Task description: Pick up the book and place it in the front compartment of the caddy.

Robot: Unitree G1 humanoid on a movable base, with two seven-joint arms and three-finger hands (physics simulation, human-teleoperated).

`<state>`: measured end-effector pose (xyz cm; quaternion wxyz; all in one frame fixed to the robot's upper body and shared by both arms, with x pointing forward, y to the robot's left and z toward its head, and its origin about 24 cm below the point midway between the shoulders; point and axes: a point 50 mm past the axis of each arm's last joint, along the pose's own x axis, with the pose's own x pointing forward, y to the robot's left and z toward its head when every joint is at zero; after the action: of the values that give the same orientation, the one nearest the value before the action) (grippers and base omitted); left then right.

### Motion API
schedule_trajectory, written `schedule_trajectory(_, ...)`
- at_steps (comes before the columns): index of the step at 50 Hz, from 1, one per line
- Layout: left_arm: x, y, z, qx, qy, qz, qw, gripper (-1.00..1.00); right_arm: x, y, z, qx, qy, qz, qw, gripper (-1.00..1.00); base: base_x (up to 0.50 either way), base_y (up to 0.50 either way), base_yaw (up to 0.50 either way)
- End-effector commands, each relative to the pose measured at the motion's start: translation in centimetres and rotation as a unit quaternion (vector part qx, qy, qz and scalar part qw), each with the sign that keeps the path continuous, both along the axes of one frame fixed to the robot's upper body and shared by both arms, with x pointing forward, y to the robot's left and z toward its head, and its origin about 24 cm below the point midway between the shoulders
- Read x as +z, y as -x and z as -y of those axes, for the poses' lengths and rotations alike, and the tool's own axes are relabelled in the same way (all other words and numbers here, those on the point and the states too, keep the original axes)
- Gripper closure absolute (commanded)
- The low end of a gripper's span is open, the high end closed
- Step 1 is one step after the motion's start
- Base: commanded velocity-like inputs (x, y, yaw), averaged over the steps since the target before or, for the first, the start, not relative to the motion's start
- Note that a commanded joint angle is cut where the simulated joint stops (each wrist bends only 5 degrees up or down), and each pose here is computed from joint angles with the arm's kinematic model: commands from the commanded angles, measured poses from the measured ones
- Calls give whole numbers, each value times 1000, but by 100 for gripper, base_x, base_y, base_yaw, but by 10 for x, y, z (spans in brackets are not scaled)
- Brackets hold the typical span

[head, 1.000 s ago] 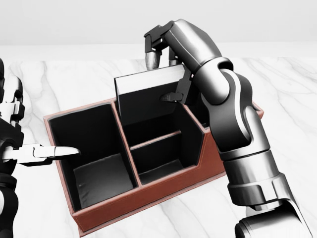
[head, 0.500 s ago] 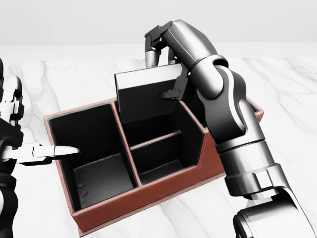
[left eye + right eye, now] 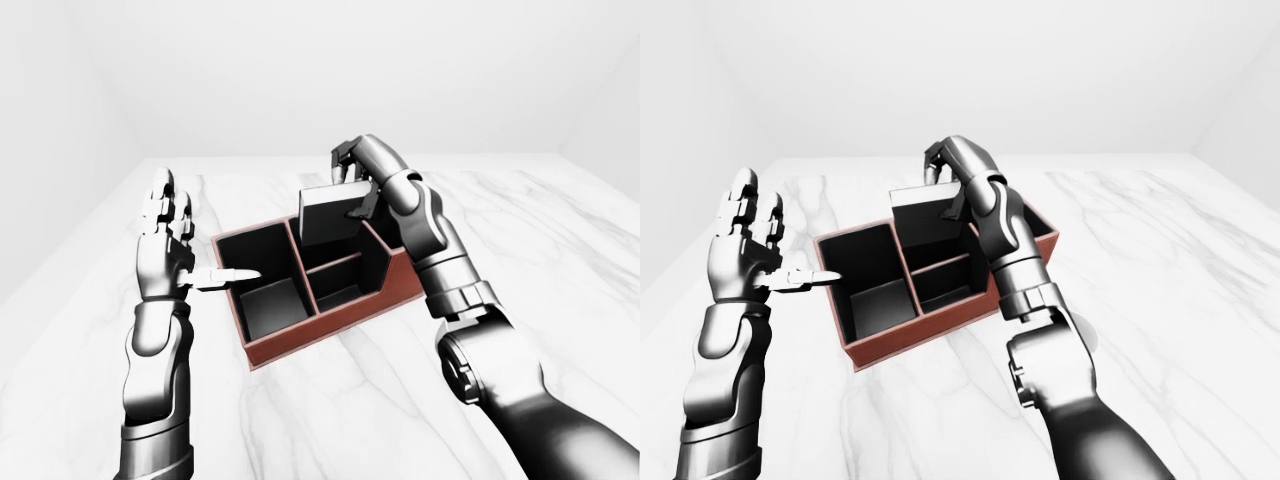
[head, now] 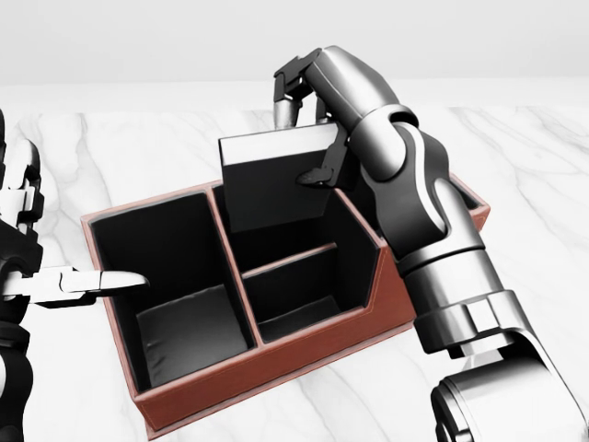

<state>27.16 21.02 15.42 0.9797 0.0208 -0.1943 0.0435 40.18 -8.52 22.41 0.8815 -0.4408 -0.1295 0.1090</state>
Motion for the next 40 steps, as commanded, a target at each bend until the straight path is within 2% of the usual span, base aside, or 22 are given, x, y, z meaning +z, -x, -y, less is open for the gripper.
schedule_trajectory(1,0,0,0,0,0,1,1000,-100,0,-5,3,-21,-10,2,1000,100,0,0,0)
schedule_trajectory(15,-2,-2,0,0,1,-5,1000,-100,-16,-11,3,-22,-7,-7,1000,100,0,0,0)
schedule_trajectory(26,-3,-3,0,0,3,-8,1000,-100,-21,-12,0,-7,-9,3,1000,100,0,0,0)
schedule_trajectory(40,-1,-2,-1,1,2,-3,1000,-100,-24,-16,2,-15,-3,-2,1000,100,0,0,0)
